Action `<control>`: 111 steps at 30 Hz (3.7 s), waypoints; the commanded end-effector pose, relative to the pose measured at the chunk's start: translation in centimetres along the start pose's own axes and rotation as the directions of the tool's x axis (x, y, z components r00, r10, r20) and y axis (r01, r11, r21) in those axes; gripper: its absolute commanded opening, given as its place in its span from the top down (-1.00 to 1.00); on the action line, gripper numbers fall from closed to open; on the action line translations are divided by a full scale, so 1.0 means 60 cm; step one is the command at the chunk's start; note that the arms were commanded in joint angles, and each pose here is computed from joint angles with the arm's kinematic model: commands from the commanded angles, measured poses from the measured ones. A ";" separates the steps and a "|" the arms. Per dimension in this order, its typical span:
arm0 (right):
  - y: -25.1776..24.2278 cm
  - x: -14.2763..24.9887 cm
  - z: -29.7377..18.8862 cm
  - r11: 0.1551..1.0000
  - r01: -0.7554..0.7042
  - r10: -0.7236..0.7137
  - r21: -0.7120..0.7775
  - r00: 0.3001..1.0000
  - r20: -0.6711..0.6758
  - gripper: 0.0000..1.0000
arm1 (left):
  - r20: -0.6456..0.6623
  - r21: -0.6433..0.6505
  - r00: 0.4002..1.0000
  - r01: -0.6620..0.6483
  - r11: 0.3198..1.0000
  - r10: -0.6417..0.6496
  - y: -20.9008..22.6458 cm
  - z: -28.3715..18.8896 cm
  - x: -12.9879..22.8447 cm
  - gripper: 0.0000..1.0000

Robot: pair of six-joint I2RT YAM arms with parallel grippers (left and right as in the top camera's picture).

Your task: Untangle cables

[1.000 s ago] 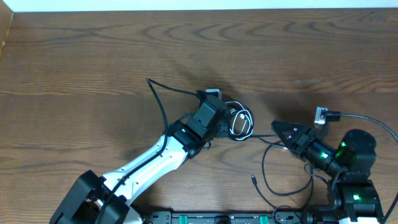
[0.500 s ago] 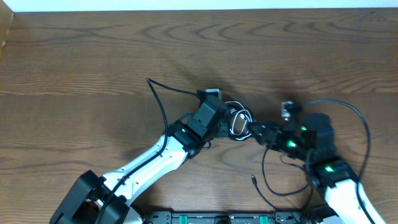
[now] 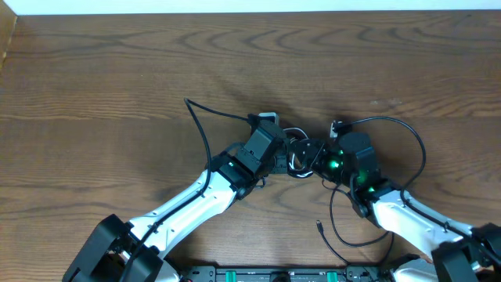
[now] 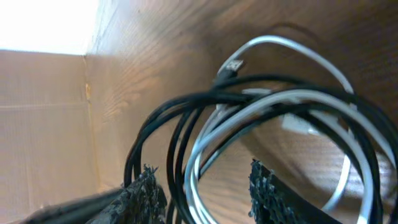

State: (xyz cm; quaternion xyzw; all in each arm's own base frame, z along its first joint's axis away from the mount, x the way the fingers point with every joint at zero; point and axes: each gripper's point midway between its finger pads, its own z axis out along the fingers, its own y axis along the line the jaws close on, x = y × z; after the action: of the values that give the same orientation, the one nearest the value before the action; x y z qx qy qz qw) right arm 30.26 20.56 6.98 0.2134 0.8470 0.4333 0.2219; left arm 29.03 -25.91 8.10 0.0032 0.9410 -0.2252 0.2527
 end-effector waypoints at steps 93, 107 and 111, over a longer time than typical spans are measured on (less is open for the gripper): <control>0.171 -0.039 -0.148 0.864 -0.016 -0.079 -0.504 0.983 -0.167 0.98 | -0.388 0.114 0.618 0.769 0.629 -0.684 -0.073 0.084 0.029 0.21; 0.171 -0.035 -0.149 0.861 -0.009 -0.093 -0.509 0.980 -0.174 0.97 | -0.342 0.141 0.643 0.756 0.639 -0.685 -0.039 0.086 -0.005 0.04; 0.171 -0.035 -0.149 0.861 -0.006 -0.095 -0.509 0.980 -0.173 0.98 | -0.342 0.142 0.641 0.758 0.637 -0.687 -0.038 0.086 -0.006 0.05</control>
State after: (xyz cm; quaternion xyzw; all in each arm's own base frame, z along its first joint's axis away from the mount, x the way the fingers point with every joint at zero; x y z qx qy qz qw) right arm 28.99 19.10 20.01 0.1058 0.7272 0.6515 0.1885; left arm 31.49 -30.00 5.19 -0.3266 0.8417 -0.4299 0.0100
